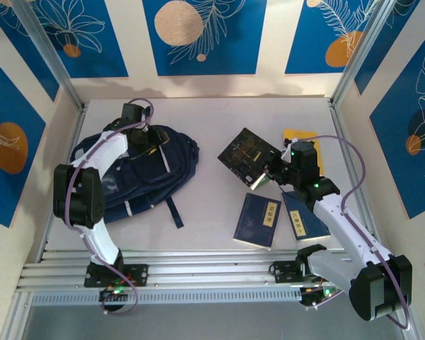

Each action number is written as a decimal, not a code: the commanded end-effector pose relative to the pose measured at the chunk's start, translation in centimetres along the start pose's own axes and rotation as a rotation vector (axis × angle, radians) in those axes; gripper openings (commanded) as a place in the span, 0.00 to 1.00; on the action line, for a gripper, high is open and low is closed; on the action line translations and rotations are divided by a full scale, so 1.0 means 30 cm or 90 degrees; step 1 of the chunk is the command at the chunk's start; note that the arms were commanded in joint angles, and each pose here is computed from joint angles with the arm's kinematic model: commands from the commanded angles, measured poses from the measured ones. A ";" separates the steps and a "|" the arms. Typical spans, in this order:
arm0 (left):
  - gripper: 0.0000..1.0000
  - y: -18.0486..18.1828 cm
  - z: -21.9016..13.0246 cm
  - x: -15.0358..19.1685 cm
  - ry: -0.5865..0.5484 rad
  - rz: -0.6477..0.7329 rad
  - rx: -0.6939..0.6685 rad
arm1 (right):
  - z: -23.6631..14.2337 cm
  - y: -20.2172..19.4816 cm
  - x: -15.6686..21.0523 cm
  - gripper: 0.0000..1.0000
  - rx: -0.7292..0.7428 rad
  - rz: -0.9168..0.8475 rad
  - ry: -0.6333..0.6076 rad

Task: Pack books, pencil case, and school supplies into a backpack

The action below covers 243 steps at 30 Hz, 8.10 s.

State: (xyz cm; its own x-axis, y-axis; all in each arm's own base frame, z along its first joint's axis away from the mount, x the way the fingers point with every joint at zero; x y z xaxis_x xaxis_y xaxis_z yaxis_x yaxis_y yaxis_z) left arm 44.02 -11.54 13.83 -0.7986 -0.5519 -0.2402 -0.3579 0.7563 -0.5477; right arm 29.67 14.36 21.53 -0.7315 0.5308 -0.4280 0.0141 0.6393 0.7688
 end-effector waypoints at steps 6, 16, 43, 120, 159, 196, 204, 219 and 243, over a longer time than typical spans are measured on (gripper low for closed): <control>0.48 -0.012 0.030 -0.018 0.014 -0.008 0.021 | -0.010 0.050 -0.008 0.00 -0.054 -0.022 -0.006; 0.29 -0.003 0.106 -0.045 0.040 0.019 -0.007 | -0.024 0.049 -0.009 0.00 -0.054 -0.022 -0.012; 0.00 -0.543 -0.439 0.208 0.073 0.438 0.148 | -0.167 0.049 0.046 0.00 0.069 -0.194 -0.030; 0.00 -0.635 -0.765 0.174 0.043 0.465 0.443 | 0.750 0.532 0.310 1.00 -0.047 -0.173 0.214; 0.00 -0.286 -0.575 -0.007 -0.038 0.442 0.065 | 0.385 0.412 0.404 0.83 0.065 -0.300 0.310; 0.56 -0.329 -0.309 0.541 0.039 0.283 0.215 | -0.042 -0.512 0.367 0.97 0.324 0.096 0.221; 0.58 -0.312 -0.083 0.916 0.175 0.313 0.213 | 0.009 -0.498 0.403 0.97 0.259 0.090 0.260; 0.58 -0.235 0.183 1.091 0.263 0.278 0.138 | 0.064 -0.399 0.451 0.85 0.137 0.109 0.305; 0.52 -0.270 0.234 1.156 0.320 0.251 0.170 | 0.055 -0.312 0.474 0.49 0.089 0.029 0.346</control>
State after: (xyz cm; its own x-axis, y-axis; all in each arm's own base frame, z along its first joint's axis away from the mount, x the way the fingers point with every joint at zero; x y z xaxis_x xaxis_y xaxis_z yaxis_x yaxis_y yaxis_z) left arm 22.94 -36.65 3.90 -0.9973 -0.0277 -0.0679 0.0216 0.7741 -0.6327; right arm 19.86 15.87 5.81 -0.9638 0.2648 -0.0318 0.1778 0.7270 0.6632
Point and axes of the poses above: each hand's point on the last joint's axis, 136 mm out from that joint toward the fingers, its own z axis out along the fingers, its own y axis along the line the jaws close on, x = y × z, the point moved 1 cm from there along -z, back along the fingers, and after that the axes turned 6 degrees about -z, right-handed, at the moved point
